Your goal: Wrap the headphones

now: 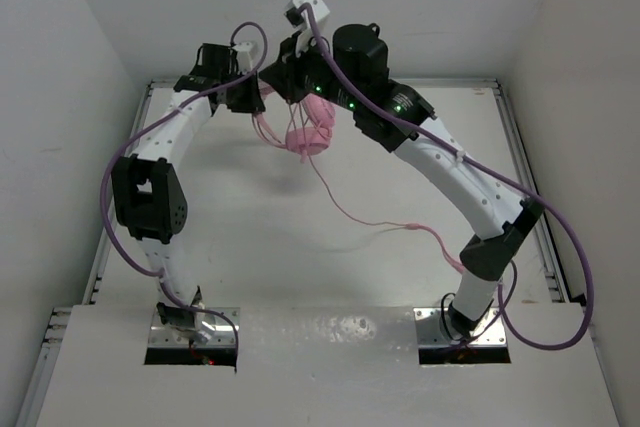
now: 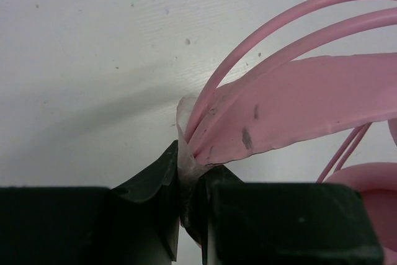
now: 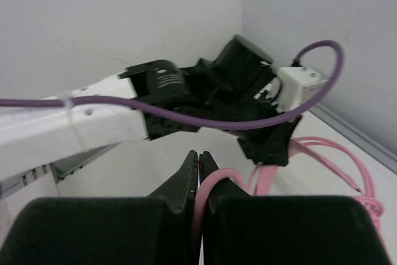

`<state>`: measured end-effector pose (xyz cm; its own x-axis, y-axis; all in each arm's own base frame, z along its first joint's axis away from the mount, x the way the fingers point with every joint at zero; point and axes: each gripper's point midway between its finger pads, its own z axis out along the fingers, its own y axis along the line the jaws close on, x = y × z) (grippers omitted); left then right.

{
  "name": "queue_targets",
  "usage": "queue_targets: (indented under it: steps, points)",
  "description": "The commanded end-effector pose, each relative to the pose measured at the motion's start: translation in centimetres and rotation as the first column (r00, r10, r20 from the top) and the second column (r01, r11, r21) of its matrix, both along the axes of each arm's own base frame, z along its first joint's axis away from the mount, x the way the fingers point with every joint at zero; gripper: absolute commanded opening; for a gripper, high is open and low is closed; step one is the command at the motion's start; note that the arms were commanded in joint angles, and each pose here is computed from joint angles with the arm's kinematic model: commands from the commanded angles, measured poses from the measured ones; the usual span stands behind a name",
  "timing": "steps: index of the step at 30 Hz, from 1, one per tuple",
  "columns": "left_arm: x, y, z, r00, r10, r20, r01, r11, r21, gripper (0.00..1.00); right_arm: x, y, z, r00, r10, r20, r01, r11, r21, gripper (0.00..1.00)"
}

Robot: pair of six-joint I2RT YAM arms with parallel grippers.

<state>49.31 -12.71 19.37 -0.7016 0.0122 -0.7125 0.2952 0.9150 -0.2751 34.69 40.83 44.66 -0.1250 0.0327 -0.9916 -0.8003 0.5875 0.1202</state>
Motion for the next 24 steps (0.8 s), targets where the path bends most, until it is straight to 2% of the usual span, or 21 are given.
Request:
queue_targets:
  steps: [1,3,6,8,10,15,20,24]
  points:
    - [-0.3,-1.7,5.1,0.988,-0.066,0.143,0.076,0.995,-0.066,0.0,1.1,-1.6,3.6,0.997,-0.049,0.051,0.044,0.994,0.102,0.0]
    - [-0.1,-2.1,4.9,0.993,-0.04,0.114,0.054,0.991,-0.119,0.0,1.0,-1.2,3.4,0.998,-0.031,0.049,0.025,0.994,0.111,0.0]
    - [0.2,-3.3,5.0,0.998,-0.043,0.053,0.053,0.977,-0.208,0.0,0.6,0.2,1.0,0.999,0.03,-0.02,-0.027,0.994,0.108,0.0]
    - [0.1,-4.7,6.8,0.998,-0.059,0.032,0.067,0.946,-0.317,0.0,-0.1,1.6,-1.5,0.993,0.09,-0.078,-0.083,0.992,0.095,0.0]
    - [0.4,-5.1,7.1,0.998,-0.064,0.027,0.07,0.934,-0.349,0.0,-0.7,2.4,-2.2,0.989,0.115,-0.091,-0.106,0.989,0.102,0.0]
    - [1.4,-5.2,8.0,0.997,-0.046,0.056,0.063,0.929,-0.365,0.0,-0.9,4.0,-1.2,0.98,0.158,-0.124,-0.132,0.971,0.201,0.0]
    - [1.6,-4.9,7.9,0.997,-0.036,0.065,0.057,0.937,-0.346,0.0,-0.2,4.6,-1.4,0.981,0.148,-0.124,-0.121,0.972,0.202,0.0]
    - [1.4,-4.2,6.1,0.999,-0.019,0.046,0.032,0.952,-0.305,0.0,0.5,4.1,0.8,0.991,0.106,-0.08,-0.084,0.966,0.243,0.0]
